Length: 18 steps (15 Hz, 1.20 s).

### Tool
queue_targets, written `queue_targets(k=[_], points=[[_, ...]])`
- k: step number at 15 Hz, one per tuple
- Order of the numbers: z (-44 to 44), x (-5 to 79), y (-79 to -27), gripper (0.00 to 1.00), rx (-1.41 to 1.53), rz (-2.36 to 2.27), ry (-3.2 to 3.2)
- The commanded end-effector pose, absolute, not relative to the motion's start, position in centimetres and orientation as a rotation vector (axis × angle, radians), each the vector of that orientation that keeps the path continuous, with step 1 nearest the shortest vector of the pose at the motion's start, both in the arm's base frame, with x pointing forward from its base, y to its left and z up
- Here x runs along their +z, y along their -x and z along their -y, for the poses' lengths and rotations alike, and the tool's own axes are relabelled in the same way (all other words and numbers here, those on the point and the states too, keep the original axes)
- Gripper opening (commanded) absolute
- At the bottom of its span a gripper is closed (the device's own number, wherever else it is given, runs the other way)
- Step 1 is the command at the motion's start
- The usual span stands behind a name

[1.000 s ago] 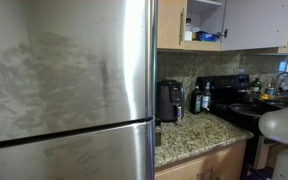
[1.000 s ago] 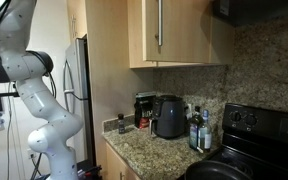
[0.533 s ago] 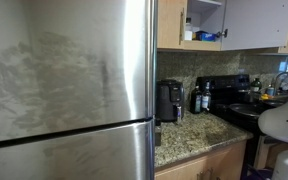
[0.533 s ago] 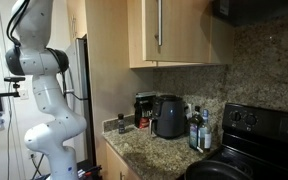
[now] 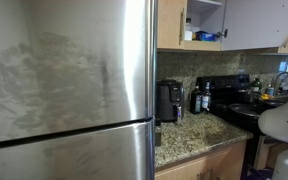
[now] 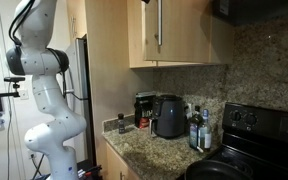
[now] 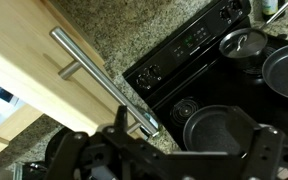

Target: Pick up the bottle with white objects and put it in the open kitchen unit and close it

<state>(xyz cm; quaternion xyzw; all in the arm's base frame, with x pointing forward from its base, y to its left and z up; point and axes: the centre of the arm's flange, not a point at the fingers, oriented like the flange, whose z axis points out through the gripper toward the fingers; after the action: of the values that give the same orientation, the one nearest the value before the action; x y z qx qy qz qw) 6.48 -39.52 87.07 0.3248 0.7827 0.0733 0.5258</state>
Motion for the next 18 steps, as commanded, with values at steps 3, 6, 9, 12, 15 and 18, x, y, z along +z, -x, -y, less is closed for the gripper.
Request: queue_targets(k=[3, 6, 9, 12, 15, 18], points=[[39.2, 87.9, -11.4, 1.00, 0.191, -1.948, -0.753], [38.0, 87.2, -13.4, 1.00, 0.194, -2.033, -0.679], [35.1, 85.8, -16.3, 1.00, 0.175, -2.153, -0.581], [31.1, 84.8, -20.2, 1.00, 0.121, -2.245, -0.466], [25.7, 84.4, -24.0, 1.00, 0.097, -2.336, -0.327], [20.1, 83.8, -26.4, 1.00, 0.053, -2.403, -0.210]])
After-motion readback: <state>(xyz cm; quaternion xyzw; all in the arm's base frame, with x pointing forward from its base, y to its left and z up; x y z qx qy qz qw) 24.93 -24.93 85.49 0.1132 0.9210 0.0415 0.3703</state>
